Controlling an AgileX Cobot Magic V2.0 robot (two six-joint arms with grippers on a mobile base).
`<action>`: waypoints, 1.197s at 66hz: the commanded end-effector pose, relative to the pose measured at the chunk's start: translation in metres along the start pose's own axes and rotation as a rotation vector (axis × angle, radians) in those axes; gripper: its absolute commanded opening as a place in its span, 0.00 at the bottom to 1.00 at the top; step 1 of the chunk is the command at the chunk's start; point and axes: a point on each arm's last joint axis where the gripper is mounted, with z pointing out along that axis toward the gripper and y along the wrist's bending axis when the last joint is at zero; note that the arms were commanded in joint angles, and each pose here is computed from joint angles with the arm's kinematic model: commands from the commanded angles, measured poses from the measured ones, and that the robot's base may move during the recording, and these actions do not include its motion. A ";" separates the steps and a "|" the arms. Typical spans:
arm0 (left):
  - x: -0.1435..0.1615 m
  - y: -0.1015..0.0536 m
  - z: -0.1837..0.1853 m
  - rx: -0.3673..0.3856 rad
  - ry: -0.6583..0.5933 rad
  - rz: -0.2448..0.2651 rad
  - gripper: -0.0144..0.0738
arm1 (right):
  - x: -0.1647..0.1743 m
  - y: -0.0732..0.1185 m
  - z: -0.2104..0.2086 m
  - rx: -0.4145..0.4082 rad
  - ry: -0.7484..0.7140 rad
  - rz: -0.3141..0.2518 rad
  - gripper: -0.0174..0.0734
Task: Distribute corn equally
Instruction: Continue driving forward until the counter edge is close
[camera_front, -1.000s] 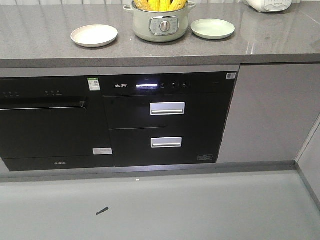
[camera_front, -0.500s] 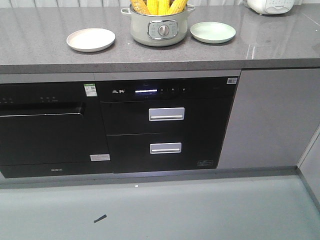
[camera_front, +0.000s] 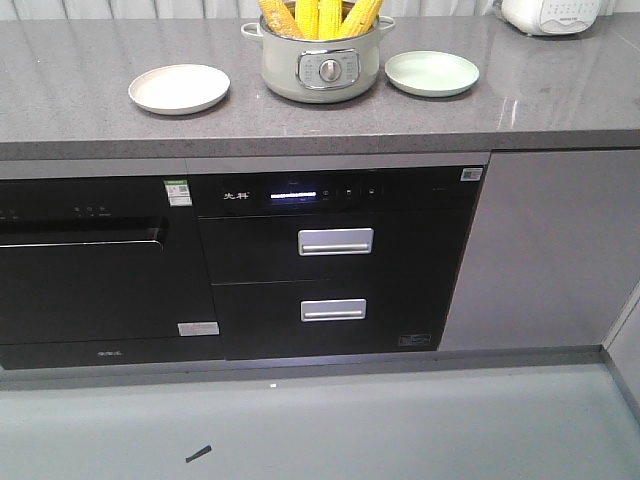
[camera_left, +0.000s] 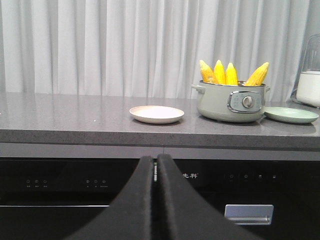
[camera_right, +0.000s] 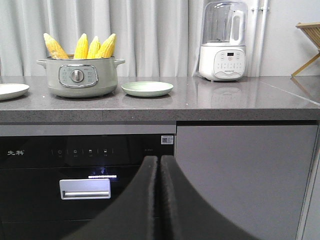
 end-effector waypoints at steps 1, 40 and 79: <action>-0.004 0.000 -0.001 0.008 -0.079 -0.011 0.16 | -0.003 0.000 0.000 -0.001 -0.065 -0.009 0.19; -0.004 0.000 -0.001 0.008 -0.079 -0.011 0.16 | -0.003 0.000 0.000 -0.001 -0.065 -0.009 0.19; -0.004 0.000 -0.001 0.008 -0.079 -0.011 0.16 | -0.003 0.000 0.000 -0.001 -0.065 -0.009 0.19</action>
